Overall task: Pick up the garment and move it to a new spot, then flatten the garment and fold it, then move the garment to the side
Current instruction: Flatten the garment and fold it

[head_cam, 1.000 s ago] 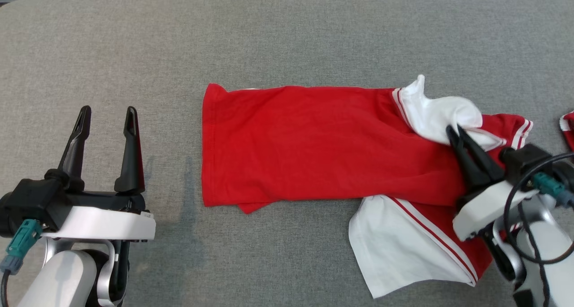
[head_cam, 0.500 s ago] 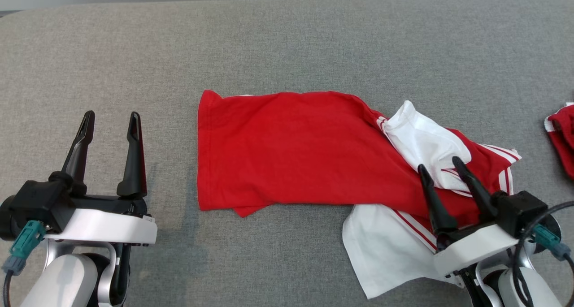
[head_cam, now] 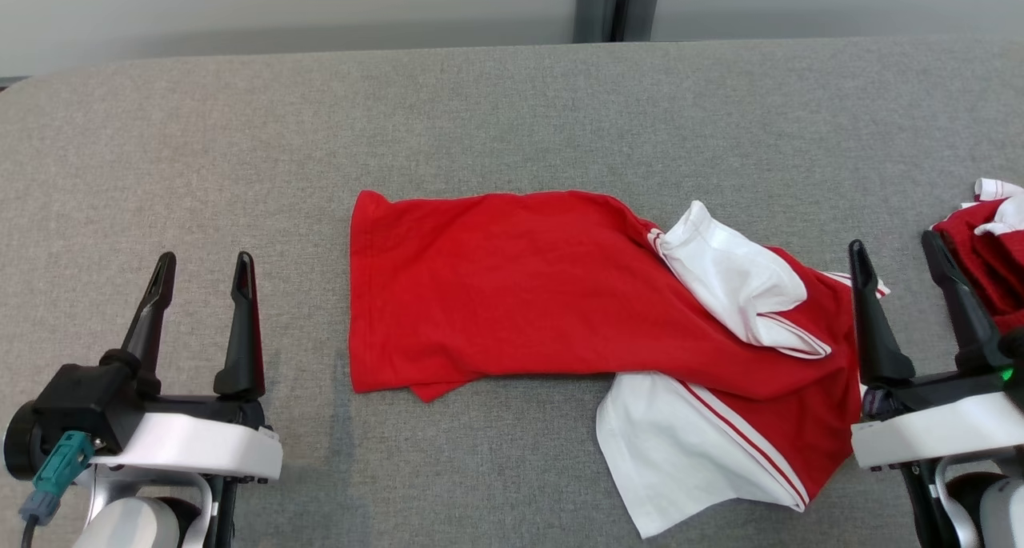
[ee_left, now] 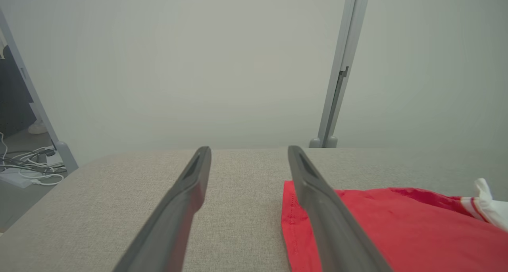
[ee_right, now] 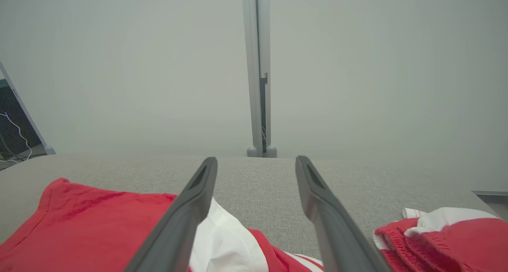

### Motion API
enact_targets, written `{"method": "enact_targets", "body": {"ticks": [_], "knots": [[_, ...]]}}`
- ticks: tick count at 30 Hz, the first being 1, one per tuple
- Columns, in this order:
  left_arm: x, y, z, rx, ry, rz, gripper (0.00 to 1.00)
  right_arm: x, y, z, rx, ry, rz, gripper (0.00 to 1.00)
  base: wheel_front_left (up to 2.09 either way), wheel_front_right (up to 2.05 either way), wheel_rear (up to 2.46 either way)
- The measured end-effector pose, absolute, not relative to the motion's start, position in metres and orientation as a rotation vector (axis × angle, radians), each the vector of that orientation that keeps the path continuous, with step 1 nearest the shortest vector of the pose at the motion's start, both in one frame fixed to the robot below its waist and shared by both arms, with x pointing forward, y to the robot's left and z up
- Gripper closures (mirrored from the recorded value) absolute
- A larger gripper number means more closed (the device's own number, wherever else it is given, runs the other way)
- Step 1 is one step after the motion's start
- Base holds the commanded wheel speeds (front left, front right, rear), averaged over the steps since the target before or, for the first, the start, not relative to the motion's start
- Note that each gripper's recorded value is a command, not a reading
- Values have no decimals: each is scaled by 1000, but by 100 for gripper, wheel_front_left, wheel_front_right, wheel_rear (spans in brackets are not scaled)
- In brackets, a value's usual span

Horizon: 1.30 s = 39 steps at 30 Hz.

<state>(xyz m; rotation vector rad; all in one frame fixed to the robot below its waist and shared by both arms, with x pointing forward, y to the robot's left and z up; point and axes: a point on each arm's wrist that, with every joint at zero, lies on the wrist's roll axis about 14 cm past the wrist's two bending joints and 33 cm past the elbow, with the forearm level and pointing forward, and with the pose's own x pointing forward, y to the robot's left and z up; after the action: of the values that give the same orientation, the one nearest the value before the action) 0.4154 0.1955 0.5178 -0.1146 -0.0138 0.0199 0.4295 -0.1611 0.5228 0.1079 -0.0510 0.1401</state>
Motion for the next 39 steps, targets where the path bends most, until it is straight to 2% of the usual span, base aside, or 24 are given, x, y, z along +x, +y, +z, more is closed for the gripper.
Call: {"method": "enact_targets", "body": {"ticks": [7, 20, 28, 33, 39], "knots": [[406, 193, 516, -108, 6, 8, 0, 422, -180, 530, 101, -53, 87, 0, 0, 0, 0], [404, 190, 510, -111, 40, -2, 0, 423, -178, 528, 123, -41, 87, 0, 0, 0, 0], [453, 179, 539, -110, -42, -94, 0, 434, -176, 517, 132, -17, 90, 0, 0, 0, 0], [481, 161, 523, -131, 42, -179, 0, 439, -176, 514, 139, -18, 90, 0, 0, 0, 0], [500, 137, 451, -181, 323, -277, 0, 440, -182, 499, 144, 16, 69, 0, 0, 0, 0]]}}
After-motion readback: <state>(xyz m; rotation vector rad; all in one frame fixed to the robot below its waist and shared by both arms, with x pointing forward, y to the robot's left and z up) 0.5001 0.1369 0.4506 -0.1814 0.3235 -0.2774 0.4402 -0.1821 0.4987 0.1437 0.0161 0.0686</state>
